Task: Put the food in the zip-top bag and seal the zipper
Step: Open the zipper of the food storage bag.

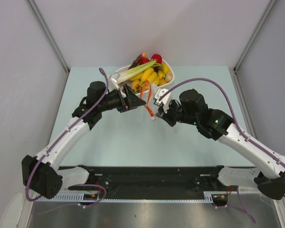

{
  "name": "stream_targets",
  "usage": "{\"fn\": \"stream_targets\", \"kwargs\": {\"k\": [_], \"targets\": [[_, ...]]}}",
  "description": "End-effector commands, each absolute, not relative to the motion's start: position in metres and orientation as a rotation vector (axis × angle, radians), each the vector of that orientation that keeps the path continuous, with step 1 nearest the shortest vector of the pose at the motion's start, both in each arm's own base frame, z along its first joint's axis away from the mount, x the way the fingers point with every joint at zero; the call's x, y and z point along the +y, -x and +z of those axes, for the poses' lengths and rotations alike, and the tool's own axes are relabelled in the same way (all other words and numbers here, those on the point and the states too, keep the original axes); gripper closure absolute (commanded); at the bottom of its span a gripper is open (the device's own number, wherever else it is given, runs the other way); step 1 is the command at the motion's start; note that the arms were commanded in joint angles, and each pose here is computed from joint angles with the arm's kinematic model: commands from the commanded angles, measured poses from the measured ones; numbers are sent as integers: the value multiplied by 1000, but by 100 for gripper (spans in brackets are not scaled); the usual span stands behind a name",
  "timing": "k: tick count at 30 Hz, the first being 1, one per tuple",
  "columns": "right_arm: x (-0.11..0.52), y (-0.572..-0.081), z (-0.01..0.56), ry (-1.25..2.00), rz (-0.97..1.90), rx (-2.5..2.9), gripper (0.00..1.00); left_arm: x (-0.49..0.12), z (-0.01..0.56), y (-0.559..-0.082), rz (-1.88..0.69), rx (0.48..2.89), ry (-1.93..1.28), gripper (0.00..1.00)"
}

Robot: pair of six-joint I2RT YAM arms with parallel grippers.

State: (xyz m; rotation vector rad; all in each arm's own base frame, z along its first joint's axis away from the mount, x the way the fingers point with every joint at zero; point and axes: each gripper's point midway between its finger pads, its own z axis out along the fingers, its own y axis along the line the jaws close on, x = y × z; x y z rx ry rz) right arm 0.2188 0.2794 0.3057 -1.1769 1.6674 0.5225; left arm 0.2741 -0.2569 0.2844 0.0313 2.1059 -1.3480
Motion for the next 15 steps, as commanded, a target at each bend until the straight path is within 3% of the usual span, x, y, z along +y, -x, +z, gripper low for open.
{"fn": "stream_targets", "kwargs": {"k": [1, 4, 7, 8, 9, 11, 12, 13, 14, 15], "targets": [[300, -208, 324, 1229, 564, 1530, 100, -269, 296, -283, -1417, 2110, -29, 14], [307, -213, 321, 1235, 536, 1525, 100, -274, 290, -285, -1451, 2141, -11, 21], [312, -223, 319, 1213, 508, 1525, 100, -277, 283, -279, -1506, 2168, -3, 44], [313, -225, 318, 1198, 508, 1538, 97, -277, 282, -277, -1501, 2165, -19, 64], [312, -228, 314, 1191, 498, 1555, 75, -276, 283, -278, -1486, 2156, -31, 75], [308, -230, 309, 1156, 522, 1617, 47, -272, 280, -282, -1411, 2156, -90, 100], [305, -230, 307, 1136, 544, 1643, 22, -269, 286, -289, -1361, 2138, -94, 100], [296, -236, 307, 1098, 550, 1681, 10, -267, 286, -291, -1329, 2138, -103, 100], [289, -234, 303, 1084, 563, 1725, 2, -264, 287, -294, -1274, 2119, -150, 100], [286, -232, 305, 1045, 604, 1757, 0, -261, 294, -301, -1216, 2095, -151, 100]]}}
